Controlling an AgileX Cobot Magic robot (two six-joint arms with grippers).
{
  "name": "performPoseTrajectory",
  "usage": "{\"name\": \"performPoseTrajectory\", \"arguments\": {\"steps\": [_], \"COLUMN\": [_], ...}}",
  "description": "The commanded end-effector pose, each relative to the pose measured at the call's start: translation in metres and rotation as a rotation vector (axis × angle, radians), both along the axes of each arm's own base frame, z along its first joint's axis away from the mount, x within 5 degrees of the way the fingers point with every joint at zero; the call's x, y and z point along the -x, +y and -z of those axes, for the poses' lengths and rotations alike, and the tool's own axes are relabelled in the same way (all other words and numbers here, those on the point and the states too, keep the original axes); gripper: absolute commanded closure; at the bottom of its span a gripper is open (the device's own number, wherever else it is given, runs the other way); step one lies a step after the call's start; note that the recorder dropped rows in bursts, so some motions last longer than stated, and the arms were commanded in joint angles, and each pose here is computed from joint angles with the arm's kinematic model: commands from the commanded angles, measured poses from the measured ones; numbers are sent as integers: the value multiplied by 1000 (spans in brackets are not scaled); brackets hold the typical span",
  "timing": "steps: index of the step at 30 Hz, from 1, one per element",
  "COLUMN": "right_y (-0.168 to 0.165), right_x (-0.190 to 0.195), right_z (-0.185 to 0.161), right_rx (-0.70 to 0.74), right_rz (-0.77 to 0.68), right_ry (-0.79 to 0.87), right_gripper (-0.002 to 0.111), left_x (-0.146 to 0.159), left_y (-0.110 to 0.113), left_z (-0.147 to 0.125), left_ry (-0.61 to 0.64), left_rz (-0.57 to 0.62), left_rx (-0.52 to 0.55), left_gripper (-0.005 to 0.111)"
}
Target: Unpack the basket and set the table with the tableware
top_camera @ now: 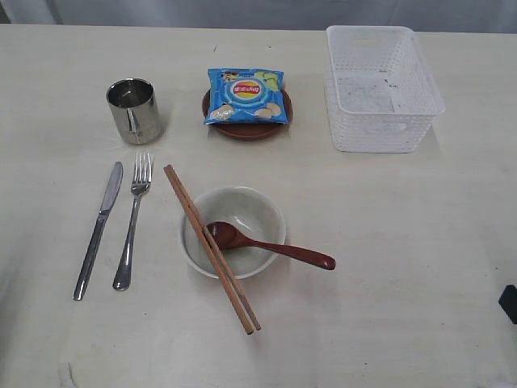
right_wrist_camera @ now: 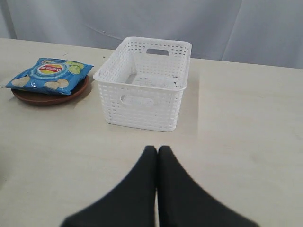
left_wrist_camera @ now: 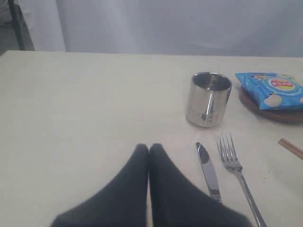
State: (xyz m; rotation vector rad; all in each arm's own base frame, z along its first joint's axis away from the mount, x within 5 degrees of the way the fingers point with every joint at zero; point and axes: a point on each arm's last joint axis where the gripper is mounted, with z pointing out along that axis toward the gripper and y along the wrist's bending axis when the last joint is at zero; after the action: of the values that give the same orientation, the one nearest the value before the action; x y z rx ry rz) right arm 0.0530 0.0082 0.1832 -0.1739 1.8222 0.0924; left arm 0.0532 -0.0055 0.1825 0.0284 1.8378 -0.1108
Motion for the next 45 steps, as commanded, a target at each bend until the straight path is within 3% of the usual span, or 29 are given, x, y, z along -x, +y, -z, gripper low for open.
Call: {"name": "performPoseTrajectory", "arguments": {"steps": [1,45], "right_y": [-1,-3], "right_x": [0,0], "right_z": [1,1], "right_rx": [14,10], "right_rz": [7,57], "right_ry": [-3,-5], "right_gripper": [109,109], "left_x": [0,0], "left_y": [0,0], "left_z": [0,0], "left_ry": [-11,-11], "left_rz": [-3,-3], "left_rx": [-6,-6], "left_gripper": [107,107]}}
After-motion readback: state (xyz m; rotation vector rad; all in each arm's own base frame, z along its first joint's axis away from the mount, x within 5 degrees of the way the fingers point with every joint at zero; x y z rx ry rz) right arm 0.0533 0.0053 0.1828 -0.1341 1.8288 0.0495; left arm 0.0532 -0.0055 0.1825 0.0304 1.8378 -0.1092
